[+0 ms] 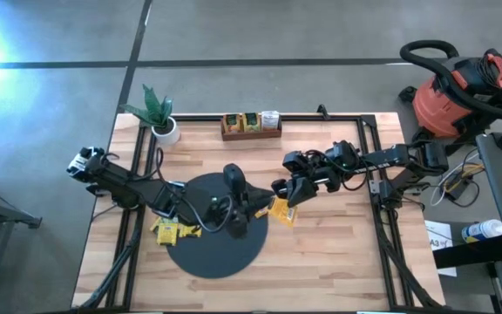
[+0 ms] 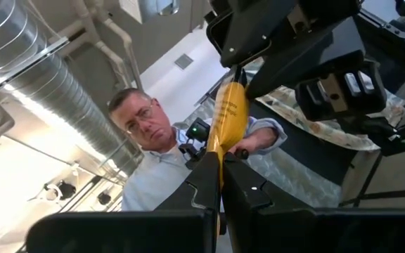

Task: Pick & Place Tea
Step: Put the orange tea bag into the left section of the wooden organizer

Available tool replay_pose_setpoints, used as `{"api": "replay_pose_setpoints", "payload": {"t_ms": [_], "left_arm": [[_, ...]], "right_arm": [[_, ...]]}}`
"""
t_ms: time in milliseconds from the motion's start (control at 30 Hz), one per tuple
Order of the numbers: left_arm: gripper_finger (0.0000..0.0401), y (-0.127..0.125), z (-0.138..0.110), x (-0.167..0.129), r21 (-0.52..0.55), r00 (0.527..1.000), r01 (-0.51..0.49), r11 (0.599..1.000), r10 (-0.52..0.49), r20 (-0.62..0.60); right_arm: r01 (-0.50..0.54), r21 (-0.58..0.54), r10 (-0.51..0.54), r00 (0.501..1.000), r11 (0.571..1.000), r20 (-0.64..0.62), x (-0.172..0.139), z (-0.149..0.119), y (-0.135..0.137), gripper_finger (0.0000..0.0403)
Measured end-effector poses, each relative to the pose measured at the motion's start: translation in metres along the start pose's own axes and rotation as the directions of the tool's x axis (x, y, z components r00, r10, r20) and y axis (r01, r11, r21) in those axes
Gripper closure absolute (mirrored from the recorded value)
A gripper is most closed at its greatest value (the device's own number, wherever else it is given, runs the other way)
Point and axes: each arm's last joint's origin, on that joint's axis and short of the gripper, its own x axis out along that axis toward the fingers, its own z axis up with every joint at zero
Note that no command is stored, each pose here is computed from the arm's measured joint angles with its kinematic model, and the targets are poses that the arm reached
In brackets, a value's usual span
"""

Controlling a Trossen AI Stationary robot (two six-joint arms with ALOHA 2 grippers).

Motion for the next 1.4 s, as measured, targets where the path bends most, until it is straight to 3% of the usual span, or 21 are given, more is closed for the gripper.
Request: {"api": "replay_pose_setpoints", "payload": {"t_ms": [467,767,1133,1400], "left_arm": [[0.0324,-0.0059,-0.001,-0.0013,-0.097,0.999,0.044,0.994,-0.045,-0.012],[0.0395,-0.0067,-0.0008,-0.0015,-0.12,0.999,0.046,0.992,-0.048,-0.014],[0.0399,-0.0077,-0.0006,-0.0019,-0.169,0.999,0.047,0.984,-0.051,-0.018],[0.04,-0.0094,-0.0017,-0.0024,-0.165,0.998,0.055,0.985,-0.061,-0.034]], "right_arm": [[0.025,-0.018,-0.025,0.999,1.0,0.044,-0.0043,0.0044,-0.0024,0.0394],[0.04,-0.027,-0.039,0.998,0.999,0.056,-0.0044,0.0045,-0.0043,0.0394],[0.042,-0.017,-0.041,0.997,0.999,0.06,-0.0044,0.0046,-0.0046,0.0394],[0.045,0.007,-0.045,0.992,0.999,0.12,-0.005,0.0066,-0.005,0.0341]]}}
